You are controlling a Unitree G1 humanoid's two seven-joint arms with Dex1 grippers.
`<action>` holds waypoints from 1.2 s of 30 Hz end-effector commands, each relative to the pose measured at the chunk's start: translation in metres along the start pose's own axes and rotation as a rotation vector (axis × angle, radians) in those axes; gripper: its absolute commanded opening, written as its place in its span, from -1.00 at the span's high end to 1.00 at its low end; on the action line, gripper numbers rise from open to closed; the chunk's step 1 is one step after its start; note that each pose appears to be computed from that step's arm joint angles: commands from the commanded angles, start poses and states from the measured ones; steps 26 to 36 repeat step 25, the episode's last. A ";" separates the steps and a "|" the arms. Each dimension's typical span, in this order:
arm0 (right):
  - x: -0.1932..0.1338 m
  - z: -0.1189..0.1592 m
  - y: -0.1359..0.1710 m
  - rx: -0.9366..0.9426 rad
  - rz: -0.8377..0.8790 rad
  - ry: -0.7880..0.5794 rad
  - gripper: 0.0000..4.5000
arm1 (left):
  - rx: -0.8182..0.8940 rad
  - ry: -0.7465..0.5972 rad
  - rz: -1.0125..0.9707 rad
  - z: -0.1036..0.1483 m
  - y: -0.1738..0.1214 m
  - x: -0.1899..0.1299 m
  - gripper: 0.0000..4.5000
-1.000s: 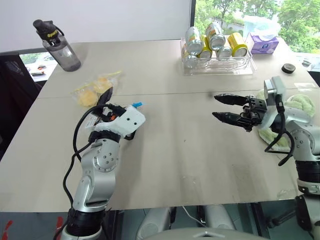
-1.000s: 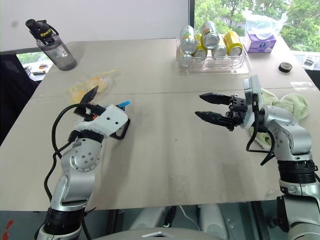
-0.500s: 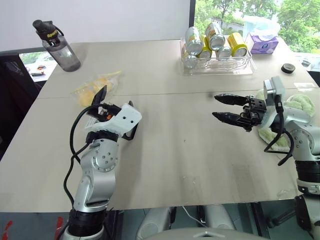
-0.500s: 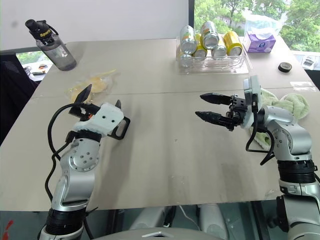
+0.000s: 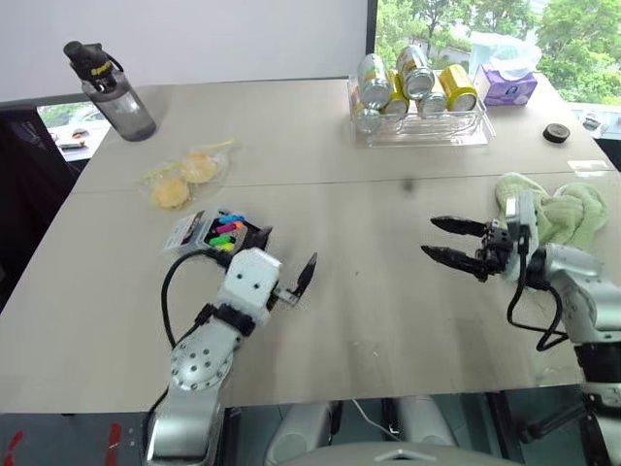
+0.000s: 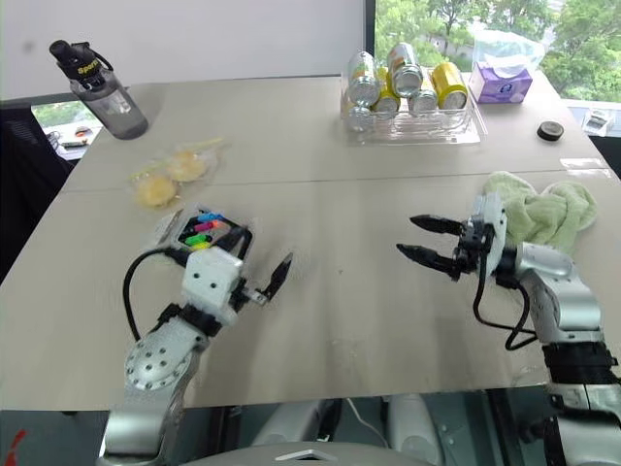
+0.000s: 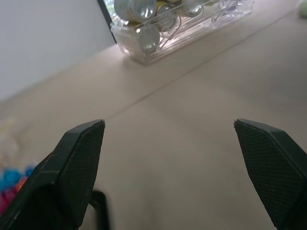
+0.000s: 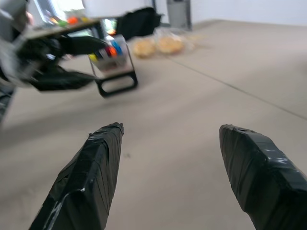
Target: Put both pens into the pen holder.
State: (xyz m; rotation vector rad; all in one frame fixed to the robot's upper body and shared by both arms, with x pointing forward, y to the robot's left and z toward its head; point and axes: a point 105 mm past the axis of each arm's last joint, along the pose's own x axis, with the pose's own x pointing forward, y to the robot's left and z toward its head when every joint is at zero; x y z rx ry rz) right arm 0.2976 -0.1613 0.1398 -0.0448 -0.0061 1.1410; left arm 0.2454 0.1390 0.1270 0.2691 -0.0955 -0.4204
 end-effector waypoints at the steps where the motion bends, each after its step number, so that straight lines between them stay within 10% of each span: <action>1: -0.009 -0.007 0.006 -0.078 -0.071 0.008 -0.52 | -0.167 0.064 -0.018 -0.016 0.001 -0.027 -0.97; 12: -0.069 -0.061 0.019 -0.102 -0.221 0.184 -0.52 | -0.166 0.222 -0.105 -0.053 -0.009 -0.058 -0.97; 36: -0.095 -0.061 0.032 -0.124 -0.370 0.153 -0.52 | -0.122 0.213 -0.186 -0.053 -0.010 -0.048 -0.97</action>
